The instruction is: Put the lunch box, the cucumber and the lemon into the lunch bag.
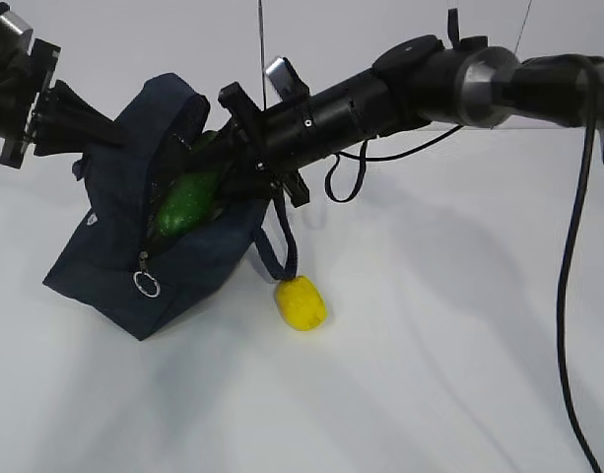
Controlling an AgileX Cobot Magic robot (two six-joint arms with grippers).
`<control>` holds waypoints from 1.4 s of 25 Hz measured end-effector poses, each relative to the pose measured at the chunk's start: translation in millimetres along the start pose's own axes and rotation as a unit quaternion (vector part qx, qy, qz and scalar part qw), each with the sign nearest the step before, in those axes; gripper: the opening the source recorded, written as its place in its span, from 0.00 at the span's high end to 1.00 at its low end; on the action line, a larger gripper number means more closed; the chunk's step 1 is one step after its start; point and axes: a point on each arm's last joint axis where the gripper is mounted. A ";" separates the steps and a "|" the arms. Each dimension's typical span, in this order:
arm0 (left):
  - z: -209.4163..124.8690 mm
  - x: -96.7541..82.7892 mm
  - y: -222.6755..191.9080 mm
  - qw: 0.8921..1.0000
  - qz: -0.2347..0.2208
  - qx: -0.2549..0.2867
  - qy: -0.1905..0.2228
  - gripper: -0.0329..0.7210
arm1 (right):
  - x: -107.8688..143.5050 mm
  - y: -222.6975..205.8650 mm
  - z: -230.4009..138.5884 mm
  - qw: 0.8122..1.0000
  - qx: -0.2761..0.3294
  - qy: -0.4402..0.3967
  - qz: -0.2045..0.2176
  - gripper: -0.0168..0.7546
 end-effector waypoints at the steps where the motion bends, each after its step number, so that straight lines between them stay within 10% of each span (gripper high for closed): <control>1: 0.0 0.0 0.0 1.000 0.000 0.000 0.000 0.96 | -1.1 -0.9 1.1 1.000 -0.002 -0.001 0.001 0.55; 23: 0.4 2.7 3.7 1.000 0.003 -0.004 0.001 0.96 | 15.1 3.8 -4.2 0.997 0.029 0.058 0.029 0.30; 35: -6.6 29.0 32.0 0.998 0.061 0.008 0.028 0.96 | 42.2 43.1 -33.7 0.968 0.011 0.141 -0.208 0.31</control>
Point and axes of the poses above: a point on each arm's last joint axis where the gripper is mounted, y pointing back along that axis away from the gripper, x along the wrist's bending axis when the last joint is at zero, z = x × y, and after that the axes turned 13 degrees about -y, right-handed
